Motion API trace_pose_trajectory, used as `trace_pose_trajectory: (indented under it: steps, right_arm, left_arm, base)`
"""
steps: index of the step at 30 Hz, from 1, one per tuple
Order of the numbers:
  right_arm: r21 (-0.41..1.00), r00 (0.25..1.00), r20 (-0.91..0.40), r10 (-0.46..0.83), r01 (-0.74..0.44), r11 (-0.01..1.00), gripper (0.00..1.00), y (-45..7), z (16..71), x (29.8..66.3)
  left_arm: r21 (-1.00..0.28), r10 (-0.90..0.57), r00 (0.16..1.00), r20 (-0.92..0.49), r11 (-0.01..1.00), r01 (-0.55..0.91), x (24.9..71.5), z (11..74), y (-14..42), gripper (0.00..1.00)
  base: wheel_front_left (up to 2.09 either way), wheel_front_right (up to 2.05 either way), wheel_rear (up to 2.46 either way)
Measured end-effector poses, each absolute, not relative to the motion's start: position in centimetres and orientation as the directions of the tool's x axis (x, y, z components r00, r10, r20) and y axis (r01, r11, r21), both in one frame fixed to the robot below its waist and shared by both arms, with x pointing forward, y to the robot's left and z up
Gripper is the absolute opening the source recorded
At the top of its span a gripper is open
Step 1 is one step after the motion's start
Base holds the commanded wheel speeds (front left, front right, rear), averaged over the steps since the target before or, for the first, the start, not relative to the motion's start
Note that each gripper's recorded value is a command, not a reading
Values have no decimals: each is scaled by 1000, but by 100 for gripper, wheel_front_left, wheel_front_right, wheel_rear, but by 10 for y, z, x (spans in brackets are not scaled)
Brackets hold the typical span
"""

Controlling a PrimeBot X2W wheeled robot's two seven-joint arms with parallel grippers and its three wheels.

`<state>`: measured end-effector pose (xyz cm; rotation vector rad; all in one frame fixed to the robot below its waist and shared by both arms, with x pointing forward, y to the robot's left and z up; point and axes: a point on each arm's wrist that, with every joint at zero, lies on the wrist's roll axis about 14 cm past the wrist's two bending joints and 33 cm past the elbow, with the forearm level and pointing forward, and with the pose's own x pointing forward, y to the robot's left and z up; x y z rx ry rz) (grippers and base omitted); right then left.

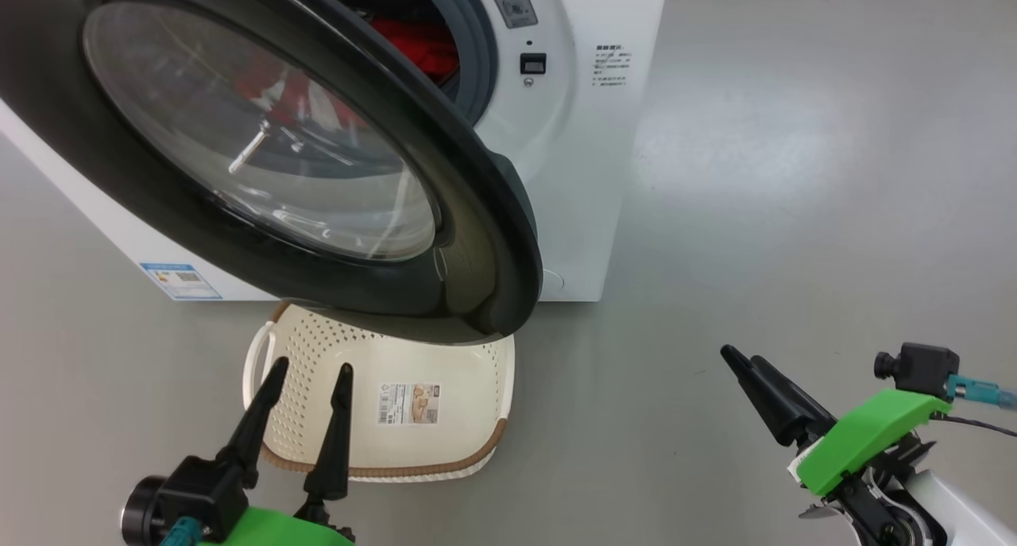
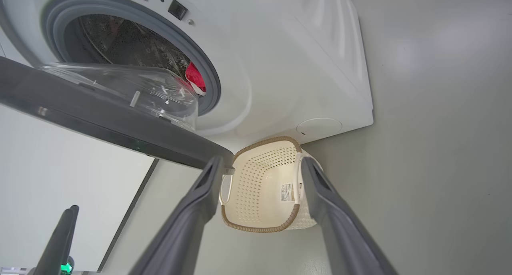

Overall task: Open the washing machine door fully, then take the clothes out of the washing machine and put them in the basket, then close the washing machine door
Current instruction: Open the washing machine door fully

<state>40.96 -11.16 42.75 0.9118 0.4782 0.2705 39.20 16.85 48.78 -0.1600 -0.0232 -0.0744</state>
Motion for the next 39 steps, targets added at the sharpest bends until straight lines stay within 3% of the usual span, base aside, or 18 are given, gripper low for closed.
trace_pose_trajectory:
  steps: [14,19,26,39]
  right_arm:
    - [650,920,-235,315,-92,754,100,-137,422,399]
    - [567,962,-154,224,-99,817,100,-158,441,410]
    - [499,976,-131,171,-84,862,100,-162,440,394]
    - [350,1000,23,18,-25,936,100,-188,482,391]
  left_arm:
    - [-163,-70,998,6,984,70,388,480,169,100]
    - [-164,-74,997,7,984,74,391,480,167,100]
    - [-164,-74,997,6,984,74,391,480,168,100]
    - [-156,-67,998,6,985,67,391,480,171,100]
  base:
    - [0,0,0]
    - [0,0,0]
    - [0,0,0]
    - [0,0,0]
